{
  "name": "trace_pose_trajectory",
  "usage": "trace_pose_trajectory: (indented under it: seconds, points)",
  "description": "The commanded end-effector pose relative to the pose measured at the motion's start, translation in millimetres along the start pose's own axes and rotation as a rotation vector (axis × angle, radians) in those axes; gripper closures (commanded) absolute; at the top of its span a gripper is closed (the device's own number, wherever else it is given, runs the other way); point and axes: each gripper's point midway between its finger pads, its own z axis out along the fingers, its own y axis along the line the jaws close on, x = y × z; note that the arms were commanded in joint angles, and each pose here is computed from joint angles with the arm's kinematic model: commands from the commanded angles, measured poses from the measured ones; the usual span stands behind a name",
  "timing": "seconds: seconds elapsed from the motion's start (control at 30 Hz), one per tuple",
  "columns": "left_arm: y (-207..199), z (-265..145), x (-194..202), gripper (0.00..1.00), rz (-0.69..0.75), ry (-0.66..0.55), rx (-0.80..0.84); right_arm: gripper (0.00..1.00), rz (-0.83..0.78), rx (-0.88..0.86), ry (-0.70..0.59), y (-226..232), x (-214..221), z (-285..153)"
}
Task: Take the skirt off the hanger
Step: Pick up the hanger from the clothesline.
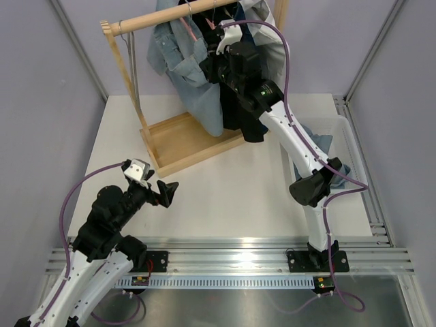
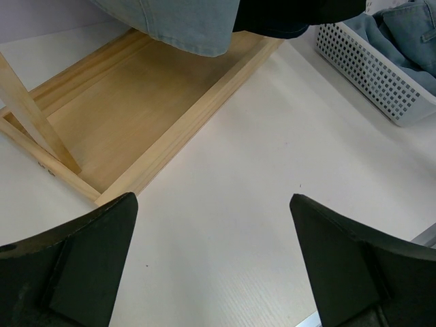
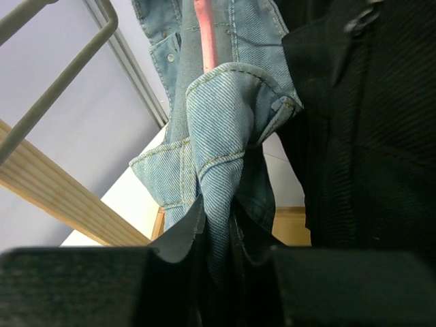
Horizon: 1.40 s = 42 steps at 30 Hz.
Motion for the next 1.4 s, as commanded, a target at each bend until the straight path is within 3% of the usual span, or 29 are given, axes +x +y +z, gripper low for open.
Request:
trace_pose_trajectory:
  seconds: [0.0,0.1,0.3,0.63,1.17,1.37]
  points:
    - [-4,-1,-17,0.01,0.015,-0.045,0.022,0.84,-0.005,-0.008,0.054,3,18,4]
    - [-4,-2,-18,0.01,0.016,-0.051,0.024,1.00,-0.012,-0.050,0.044,9,12,1]
    - [-4,-2,-18,0.01,0.016,-0.049,0.022,1.00,-0.097,-0.225,-0.030,40,-26,-19]
    - [-4,-2,-17,0.01,0.014,-0.046,0.019,1.00,-0.150,-0.228,-0.215,46,-101,-57]
    - [-3,0,-15,0.01,0.012,-0.037,0.016,1.00,-0.159,-0.247,-0.323,53,-146,-93]
    - [-3,0,-15,0.01,0.013,-0.034,0.018,1.00,-0.152,-0.256,-0.290,53,-139,-96]
